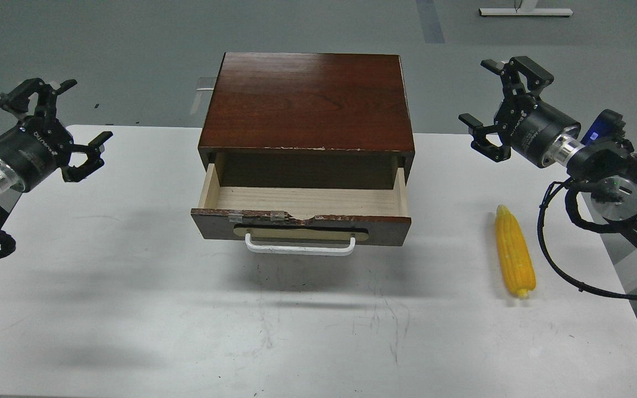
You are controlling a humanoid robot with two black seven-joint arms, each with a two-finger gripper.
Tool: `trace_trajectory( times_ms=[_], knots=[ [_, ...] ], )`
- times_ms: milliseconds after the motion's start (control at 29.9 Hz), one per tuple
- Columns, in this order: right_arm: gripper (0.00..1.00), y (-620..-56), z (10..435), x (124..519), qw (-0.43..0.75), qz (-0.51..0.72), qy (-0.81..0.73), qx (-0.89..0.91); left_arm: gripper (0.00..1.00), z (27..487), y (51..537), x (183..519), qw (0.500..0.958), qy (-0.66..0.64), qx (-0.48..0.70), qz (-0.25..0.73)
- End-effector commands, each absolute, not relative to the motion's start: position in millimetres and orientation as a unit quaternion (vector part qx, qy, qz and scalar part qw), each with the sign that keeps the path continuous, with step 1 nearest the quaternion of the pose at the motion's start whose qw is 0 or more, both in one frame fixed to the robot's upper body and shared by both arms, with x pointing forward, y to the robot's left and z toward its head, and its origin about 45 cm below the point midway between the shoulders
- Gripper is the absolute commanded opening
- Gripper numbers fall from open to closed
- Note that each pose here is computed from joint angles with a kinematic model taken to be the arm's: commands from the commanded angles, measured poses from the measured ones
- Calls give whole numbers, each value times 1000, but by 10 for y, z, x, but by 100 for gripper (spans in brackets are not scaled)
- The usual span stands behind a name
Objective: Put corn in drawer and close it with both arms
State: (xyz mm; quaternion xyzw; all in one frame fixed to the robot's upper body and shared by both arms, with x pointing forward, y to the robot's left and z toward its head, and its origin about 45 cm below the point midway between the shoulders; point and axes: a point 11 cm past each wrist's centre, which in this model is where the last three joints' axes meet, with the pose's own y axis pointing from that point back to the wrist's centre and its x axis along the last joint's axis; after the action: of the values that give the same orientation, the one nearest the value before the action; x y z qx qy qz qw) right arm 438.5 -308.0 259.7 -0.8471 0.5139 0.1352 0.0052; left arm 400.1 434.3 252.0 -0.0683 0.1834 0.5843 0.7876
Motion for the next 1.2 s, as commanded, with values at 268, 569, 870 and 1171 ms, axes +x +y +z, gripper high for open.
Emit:
trace_trajectory(
  times_ms=[268,569,870,1171],
  knots=[
    [100,-3107,2592,4377,2,135,516,-846,100,2524,4348,4001,787,183,-68,585],
    [100,-3107,2574,4370,-2,137,515,-846,100,2529,4354,4000,787,182,-69,585],
    [100,-3121,2547,4373,-13,138,522,-842,100,2528,4359,3997,787,181,-67,586],
    [96,-3238,2672,4326,-87,40,537,-838,100,2520,4361,3992,788,180,-63,585]
  ],
)
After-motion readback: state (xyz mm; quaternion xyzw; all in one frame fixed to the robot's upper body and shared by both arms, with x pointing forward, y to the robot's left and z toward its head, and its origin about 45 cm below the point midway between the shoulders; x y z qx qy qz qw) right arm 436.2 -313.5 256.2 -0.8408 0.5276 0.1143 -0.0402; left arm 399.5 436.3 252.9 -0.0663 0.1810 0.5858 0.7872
